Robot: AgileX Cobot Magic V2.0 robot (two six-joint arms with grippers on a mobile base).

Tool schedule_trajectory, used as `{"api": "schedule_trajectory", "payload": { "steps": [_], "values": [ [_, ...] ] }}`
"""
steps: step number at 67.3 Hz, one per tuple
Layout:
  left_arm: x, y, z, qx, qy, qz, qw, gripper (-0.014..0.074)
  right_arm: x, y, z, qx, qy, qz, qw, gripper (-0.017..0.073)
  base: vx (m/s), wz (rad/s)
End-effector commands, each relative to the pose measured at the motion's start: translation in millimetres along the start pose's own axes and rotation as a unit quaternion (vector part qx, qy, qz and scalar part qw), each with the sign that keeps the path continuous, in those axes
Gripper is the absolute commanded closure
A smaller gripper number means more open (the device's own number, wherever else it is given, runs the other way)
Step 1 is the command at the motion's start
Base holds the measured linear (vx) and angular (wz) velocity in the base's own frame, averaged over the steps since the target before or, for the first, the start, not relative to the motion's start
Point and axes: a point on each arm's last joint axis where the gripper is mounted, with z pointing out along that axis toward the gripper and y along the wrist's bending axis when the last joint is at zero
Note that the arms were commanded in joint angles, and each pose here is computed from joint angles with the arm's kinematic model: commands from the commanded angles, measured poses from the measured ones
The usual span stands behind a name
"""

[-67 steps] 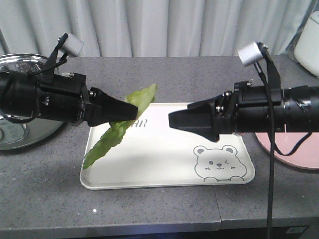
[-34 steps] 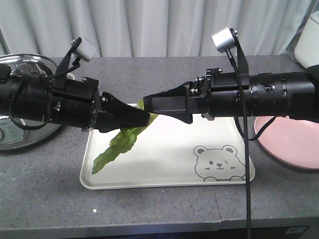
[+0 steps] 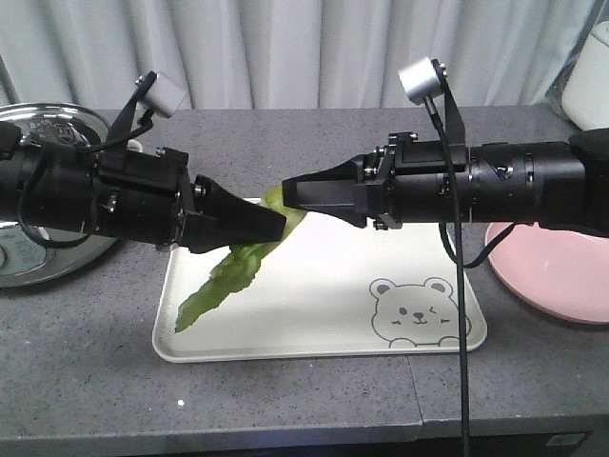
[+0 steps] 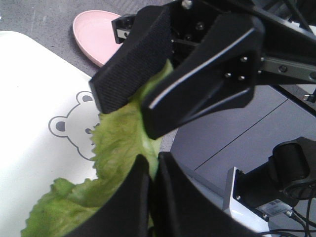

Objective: Transfer vegetables to tray and serve
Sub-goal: 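Hand the lettuce leaf from the left gripper to the right gripper, then carry the leaf with the right gripper and release it onto the pink plate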

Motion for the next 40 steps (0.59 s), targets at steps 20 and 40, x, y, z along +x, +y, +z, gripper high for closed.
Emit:
{"api": "schedule_trajectory", "payload": {
  "steps": [20, 40],
  "values": [
    [-14.9, -17.5, -8.5, 0.023, -0.043, 0.007, 0.999, 0.0582, -17.4, 16.4, -6.4, -0.022, -0.04, -0.026, 0.999, 0.0568, 0.0, 0.0],
    [-15.6, -17.7, -9.2, 0.018, -0.047, 0.008, 0.999, 0.0221, -20.2, 18.2, -12.6, -0.003, -0.043, -0.04, 0.998, 0.0564, 0.0, 0.0]
  ]
}}
